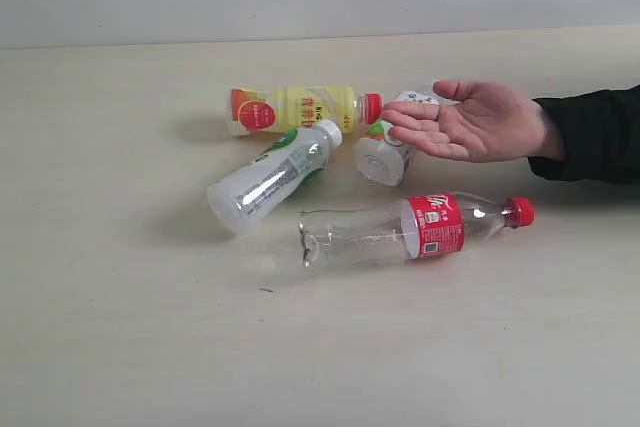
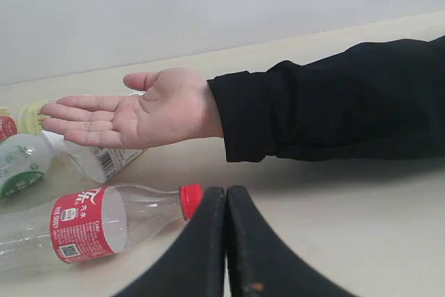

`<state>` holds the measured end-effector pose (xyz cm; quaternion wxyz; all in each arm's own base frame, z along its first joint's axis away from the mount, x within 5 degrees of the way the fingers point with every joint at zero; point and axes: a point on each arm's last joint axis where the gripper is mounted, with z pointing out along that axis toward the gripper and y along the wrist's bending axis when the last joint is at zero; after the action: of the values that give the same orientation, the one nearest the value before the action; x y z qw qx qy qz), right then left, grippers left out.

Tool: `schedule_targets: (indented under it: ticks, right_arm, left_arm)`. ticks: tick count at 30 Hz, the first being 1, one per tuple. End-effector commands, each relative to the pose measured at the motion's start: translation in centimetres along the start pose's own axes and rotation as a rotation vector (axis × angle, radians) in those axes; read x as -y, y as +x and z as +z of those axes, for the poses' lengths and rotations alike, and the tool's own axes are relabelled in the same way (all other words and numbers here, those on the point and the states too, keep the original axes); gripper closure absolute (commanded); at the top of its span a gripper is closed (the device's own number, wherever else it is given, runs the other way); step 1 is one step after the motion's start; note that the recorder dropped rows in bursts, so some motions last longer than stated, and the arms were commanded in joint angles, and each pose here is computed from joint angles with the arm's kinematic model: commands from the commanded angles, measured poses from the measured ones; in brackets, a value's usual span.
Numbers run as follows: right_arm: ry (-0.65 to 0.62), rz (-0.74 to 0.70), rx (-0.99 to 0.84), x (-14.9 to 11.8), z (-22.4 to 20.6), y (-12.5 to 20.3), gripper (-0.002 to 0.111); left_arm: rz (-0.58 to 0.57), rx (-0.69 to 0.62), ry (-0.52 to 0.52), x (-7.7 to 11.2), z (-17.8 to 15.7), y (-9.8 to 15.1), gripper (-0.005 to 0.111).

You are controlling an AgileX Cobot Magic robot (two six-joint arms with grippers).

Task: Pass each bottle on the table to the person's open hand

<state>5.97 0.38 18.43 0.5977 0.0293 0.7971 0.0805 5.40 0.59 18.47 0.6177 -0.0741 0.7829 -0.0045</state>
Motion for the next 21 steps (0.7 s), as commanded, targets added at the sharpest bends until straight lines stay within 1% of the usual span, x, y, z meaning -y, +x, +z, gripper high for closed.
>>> schedule_targets:
  ticks: [1,12,13,14,16,18,20,21]
  right_arm:
    - [0.003,-0.002,-0.002,0.0,0.1,0.1,0.108]
    - [0.003,-0.002,-0.002,0.0,0.1,0.1,0.108]
    - [0.003,-0.002,-0.002,0.0,0.1,0.1,0.108]
    - [0.003,-0.002,-0.002,0.0,0.1,0.1,0.108]
    - [0.003,-0.002,-0.002,0.0,0.1,0.1,0.108]
    - [0.003,-0.002,-0.002,0.0,0.1,0.1,0.108]
    - [0.003,-0.002,-0.002,0.0,0.1,0.1,0.108]
    - [0.003,-0.002,-0.002,0.0,0.1,0.1,0.108]
  left_arm:
    - [-0.002,0.007,0.008,0.0,0.0,0.0,0.107]
    - [0.000,0.007,0.008,0.0,0.0,0.0,0.107]
    - [0.048,0.025,0.004,0.0,0.0,-0.1,0.107]
    - [0.037,0.048,0.010,0.1,0.0,-0.3,0.107]
    - [-0.212,0.111,0.064,0.4,-0.1,-1.0,0.107]
    - [-0.311,0.177,0.094,0.6,-0.2,-1.6,0.107]
    - [-0.436,0.234,0.126,0.6,-0.3,-2.2,0.107]
    - [-0.459,0.251,0.134,0.6,-0.4,-2.3,0.107]
